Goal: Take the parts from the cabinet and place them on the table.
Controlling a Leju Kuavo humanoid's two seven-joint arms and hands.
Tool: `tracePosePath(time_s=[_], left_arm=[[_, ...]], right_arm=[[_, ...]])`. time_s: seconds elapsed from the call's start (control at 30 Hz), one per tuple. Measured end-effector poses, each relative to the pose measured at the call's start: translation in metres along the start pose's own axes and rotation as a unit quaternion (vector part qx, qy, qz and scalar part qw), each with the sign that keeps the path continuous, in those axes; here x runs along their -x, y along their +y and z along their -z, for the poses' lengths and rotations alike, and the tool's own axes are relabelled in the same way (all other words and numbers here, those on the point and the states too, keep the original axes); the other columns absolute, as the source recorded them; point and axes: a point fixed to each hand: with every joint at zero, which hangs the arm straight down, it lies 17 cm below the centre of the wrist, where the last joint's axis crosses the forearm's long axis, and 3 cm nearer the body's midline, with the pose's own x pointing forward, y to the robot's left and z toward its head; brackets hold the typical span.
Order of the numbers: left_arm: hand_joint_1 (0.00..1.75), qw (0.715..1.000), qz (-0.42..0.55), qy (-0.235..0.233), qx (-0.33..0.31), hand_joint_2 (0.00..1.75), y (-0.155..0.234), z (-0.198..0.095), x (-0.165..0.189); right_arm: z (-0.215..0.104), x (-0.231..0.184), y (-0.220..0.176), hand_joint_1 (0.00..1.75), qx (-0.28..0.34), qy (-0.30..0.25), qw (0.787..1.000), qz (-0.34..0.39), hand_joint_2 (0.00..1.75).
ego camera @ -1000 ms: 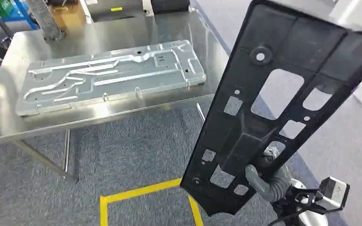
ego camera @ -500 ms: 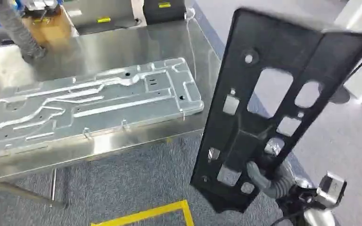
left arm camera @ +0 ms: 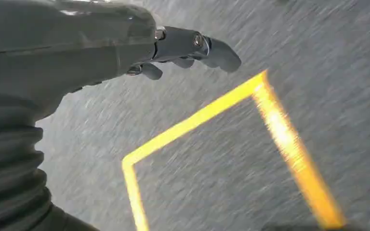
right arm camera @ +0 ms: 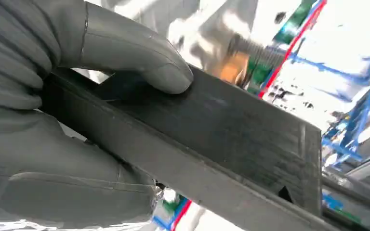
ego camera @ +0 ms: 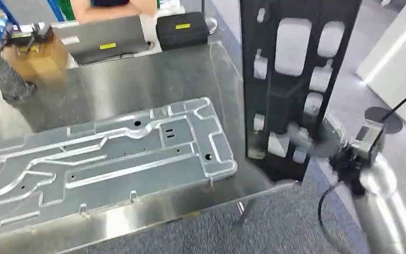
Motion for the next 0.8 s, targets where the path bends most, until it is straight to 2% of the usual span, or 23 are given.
tracePosePath(time_s=[0.2,0.37,0.57,0.8], left_arm=[[0.00,1.000,0.000,-0.005,0.003,1.75,-0.005,-0.001,-0.003],[0.00,1.000,0.000,-0.006,0.007,1.75,-0.011,-0.003,0.000],[0.00,1.000,0.000,-0.019,0.004,1.75,-0.008,-0.001,-0.011],[0.00,1.000,0.000,-0.011,0.007,1.75,-0.013,-0.004,0.005]], right_arm=[[0.059,0.027,-0.052,1.69,-0.019,0.060,0.995,-0.081,1.75],[0.096,0.059,-0.063,1.69,-0.044,0.111,0.980,-0.160,1.75],[0.167,0.053,-0.030,1.69,-0.092,0.106,0.968,-0.207,1.75],[0.188,0.071,0.019,1.69,-0.146,0.119,0.952,-0.241,1.75]])
